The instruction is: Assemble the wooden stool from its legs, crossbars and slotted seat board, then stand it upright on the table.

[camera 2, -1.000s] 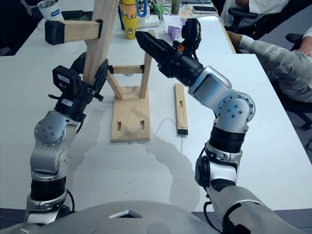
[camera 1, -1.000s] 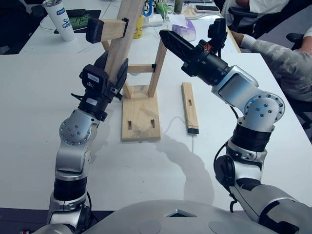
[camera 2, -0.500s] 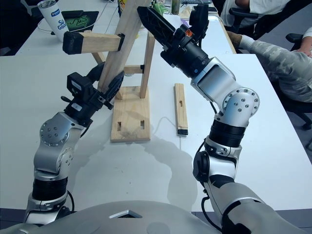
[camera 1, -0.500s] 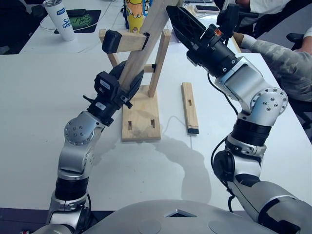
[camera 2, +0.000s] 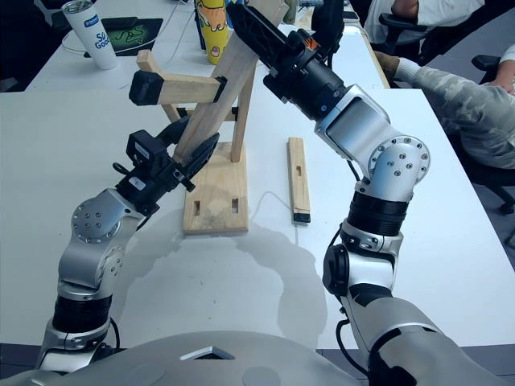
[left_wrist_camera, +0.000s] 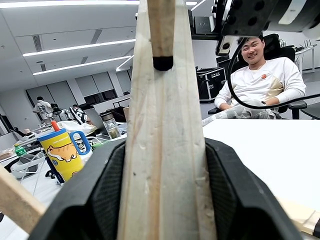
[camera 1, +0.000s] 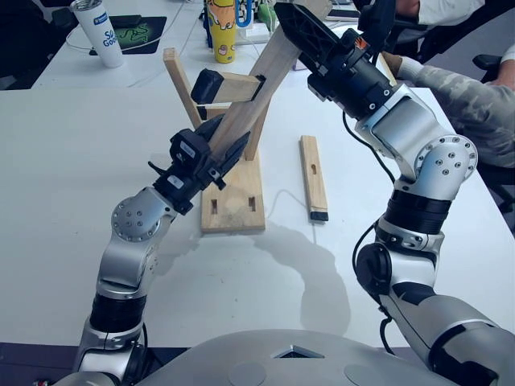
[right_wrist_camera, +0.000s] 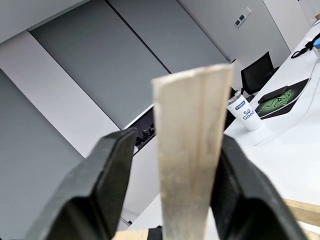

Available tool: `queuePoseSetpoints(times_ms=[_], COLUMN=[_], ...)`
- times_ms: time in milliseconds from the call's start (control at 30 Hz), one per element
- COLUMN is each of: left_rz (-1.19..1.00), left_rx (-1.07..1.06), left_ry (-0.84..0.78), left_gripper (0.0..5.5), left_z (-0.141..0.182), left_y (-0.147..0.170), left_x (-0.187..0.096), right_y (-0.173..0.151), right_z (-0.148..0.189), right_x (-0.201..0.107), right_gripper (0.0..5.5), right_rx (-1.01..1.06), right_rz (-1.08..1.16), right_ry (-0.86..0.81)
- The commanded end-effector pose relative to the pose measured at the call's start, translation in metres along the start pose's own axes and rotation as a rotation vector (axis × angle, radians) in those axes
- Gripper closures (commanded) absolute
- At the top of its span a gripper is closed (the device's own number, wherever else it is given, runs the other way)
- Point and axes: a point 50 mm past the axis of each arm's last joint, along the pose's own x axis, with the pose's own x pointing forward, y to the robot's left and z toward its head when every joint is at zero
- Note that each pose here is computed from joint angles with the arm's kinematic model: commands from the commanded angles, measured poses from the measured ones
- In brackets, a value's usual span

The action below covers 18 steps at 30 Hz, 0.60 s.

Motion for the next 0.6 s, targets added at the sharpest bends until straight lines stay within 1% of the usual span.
queuePoseSetpoints(times_ms=[33, 133, 167, 433, 467, 500, 600], left_rz=[-0.015, -0.014, -0.011, 0.011, 0.015, 0.018, 0.061], left_rx=[0.001, 0.000, -0.001, -0.030, -0.032, -0.039, -0.063], left_ry=[0.038, 0.040, 0.040, 0.046, 0.048, 0.050, 0.049], left_gripper=[3.46, 3.46, 3.46, 3.46, 3.09, 3.05, 2.57], left_z=[-0.006, -0.007, -0.007, -0.010, -0.011, -0.011, -0.012], left_y=[-0.001, 0.001, 0.002, 0.005, 0.005, 0.005, 0.007], left_x=[-0.002, -0.003, -0.003, -0.006, -0.007, -0.007, -0.011], right_y=[0.005, 0.003, 0.003, -0.005, -0.006, -0.007, -0.012], right_z=[0.003, 0.003, 0.003, -0.002, -0.002, -0.003, -0.002], right_x=[0.001, -0.001, -0.001, -0.007, -0.007, -0.008, -0.010], right_gripper=[3.93, 4.41, 4.46, 4.46, 4.46, 4.46, 4.46], right_rx=[-0.015, -0.018, -0.017, -0.013, -0.012, -0.012, -0.021], right_rz=[0.031, 0.020, 0.017, -0.017, -0.024, -0.030, -0.065], right_ry=[0.001, -0.011, -0.012, -0.003, -0.001, -0.001, -0.012])
